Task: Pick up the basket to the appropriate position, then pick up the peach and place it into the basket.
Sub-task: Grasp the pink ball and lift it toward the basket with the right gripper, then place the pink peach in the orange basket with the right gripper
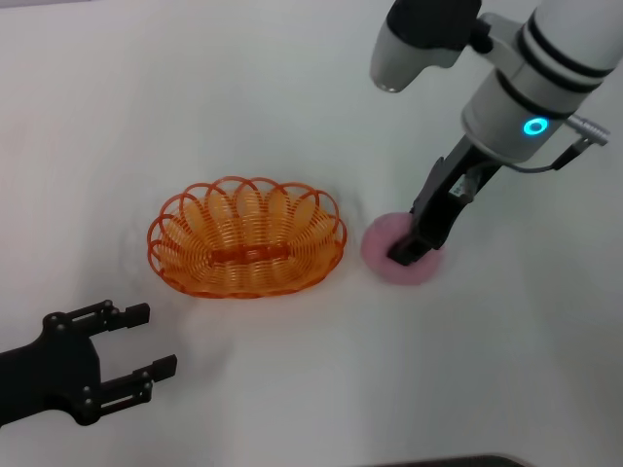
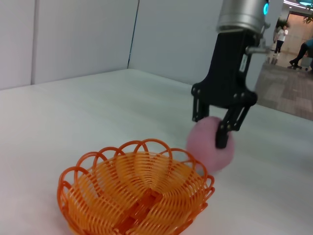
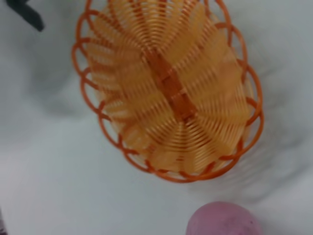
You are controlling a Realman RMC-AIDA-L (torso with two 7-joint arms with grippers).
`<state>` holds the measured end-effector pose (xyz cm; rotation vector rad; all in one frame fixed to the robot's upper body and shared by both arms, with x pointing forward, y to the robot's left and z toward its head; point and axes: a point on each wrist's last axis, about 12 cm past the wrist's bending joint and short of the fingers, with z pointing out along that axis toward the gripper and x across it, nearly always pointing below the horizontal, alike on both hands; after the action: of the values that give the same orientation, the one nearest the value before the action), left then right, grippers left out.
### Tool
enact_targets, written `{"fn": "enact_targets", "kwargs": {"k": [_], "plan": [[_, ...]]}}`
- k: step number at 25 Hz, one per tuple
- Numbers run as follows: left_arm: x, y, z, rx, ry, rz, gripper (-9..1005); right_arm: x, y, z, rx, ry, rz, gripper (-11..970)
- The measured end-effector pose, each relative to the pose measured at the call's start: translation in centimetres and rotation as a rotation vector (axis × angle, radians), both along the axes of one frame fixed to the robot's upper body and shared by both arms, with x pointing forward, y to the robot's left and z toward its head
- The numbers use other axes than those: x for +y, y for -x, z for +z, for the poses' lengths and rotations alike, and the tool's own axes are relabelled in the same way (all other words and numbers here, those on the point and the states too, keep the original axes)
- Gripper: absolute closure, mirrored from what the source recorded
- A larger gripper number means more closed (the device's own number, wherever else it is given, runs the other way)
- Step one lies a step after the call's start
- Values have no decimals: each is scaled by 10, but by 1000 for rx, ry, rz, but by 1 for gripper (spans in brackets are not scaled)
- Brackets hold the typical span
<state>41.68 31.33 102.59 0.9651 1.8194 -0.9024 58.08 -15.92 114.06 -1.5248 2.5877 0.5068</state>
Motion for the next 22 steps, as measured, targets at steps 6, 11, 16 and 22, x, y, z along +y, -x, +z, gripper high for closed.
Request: {"fn": "enact_targets", "kwargs": {"k": [6, 11, 16, 22], "plan": [[0, 0, 0, 0, 0, 0, 301, -12, 1, 21, 3, -56, 28, 610], [3, 1, 3, -6, 4, 1, 301, -12, 2, 37, -1, -228, 66, 666], [4, 2, 4, -10, 13, 5, 301, -3, -3, 40, -47, -361, 58, 706], [4, 1, 5, -13, 13, 5, 301, 16, -11, 28, -105, -478, 11, 753]]}}
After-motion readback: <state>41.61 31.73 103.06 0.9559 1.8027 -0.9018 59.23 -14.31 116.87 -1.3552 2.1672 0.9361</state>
